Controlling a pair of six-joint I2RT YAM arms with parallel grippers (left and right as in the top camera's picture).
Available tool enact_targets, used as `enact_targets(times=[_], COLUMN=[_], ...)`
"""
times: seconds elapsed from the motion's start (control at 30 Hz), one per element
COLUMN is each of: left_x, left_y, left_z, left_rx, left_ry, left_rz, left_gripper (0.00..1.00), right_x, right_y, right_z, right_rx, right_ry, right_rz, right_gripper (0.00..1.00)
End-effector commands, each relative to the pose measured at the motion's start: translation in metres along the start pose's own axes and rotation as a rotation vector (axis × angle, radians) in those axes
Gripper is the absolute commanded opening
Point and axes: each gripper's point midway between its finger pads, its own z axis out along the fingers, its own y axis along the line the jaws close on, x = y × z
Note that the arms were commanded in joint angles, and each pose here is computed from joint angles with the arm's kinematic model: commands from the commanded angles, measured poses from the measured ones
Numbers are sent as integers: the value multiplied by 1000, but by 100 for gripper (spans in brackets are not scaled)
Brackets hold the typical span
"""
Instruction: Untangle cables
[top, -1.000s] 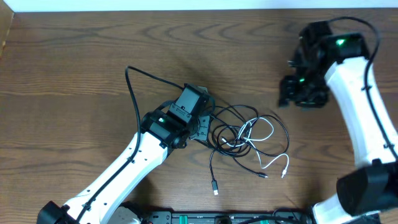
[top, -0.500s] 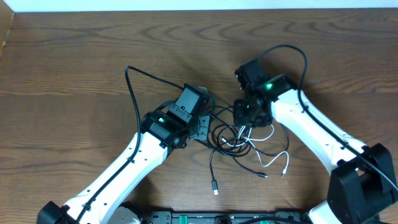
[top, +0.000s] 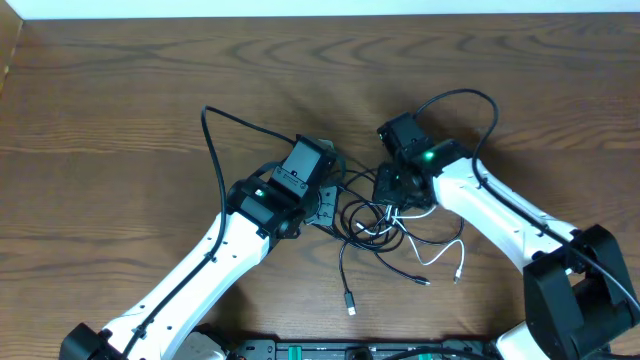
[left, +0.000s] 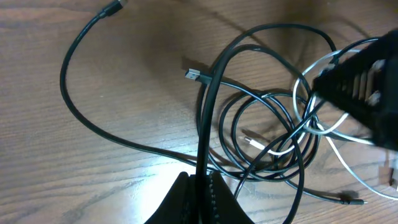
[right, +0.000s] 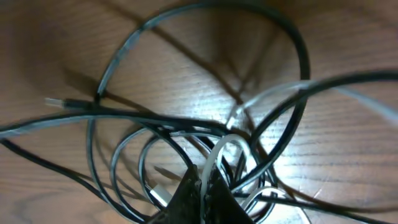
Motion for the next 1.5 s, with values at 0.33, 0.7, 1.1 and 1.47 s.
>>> enact_targets(times=[0.33, 0.7, 1.1, 1.47], left_x=[-2, -2, -28, -78], left_y=[3, 3, 72, 201], left_z=[-1, -1, -21, -93], left_rx=[-15, -15, -320, -411], left_ry=[-5, -5, -152, -501], left_rz=[-16, -16, -81, -620], left_gripper=[7, 7, 8, 7], right_x=[-167, -200, -164, -124], right_y=[-26, -86, -279, -338], right_z=[-265, -362, -416, -428], right_rx=[-126, -118, 502, 649], right_ry=[-539, -778, -898, -872], right_rz=[-14, 35, 609, 827], right_gripper=[1, 1, 1, 1])
